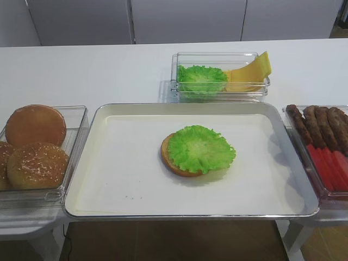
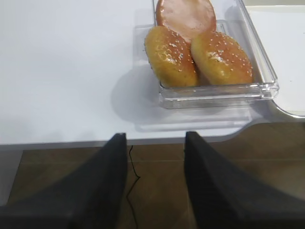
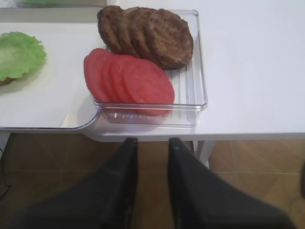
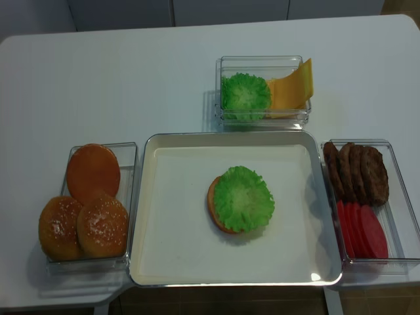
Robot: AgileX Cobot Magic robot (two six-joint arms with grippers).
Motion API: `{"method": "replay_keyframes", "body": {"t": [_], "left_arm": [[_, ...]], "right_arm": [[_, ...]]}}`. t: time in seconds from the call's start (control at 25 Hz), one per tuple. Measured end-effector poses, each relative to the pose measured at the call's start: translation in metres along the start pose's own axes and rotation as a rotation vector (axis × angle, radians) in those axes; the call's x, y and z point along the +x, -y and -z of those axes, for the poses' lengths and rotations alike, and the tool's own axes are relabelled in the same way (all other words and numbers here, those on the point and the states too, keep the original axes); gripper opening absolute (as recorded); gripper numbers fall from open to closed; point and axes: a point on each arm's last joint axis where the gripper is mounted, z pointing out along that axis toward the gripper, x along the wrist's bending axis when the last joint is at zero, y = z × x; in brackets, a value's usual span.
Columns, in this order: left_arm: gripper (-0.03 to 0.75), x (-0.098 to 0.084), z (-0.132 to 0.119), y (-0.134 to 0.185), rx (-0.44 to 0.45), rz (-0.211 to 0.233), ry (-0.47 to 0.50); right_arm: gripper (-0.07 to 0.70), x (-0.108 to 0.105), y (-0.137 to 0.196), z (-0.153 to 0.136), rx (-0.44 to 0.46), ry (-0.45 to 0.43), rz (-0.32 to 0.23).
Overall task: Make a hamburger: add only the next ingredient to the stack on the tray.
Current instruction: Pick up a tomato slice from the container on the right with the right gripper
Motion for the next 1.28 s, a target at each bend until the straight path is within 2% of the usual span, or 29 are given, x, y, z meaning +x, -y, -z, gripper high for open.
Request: {"method": "replay_keyframes", "body": {"t": [0.8,1.28], "left_arm": [[0.300,0.0000,0.0000,0.0000,0.000,0.000,0.000],[0.299,0.0000,0.0000,0.0000,0.000,0.000,0.000]], "right_arm": [[0.007,0.0000,0.0000,0.0000,0.000,0.000,0.000],[-0.004,0.0000,0.0000,0.0000,0.000,0.000,0.000]]}}
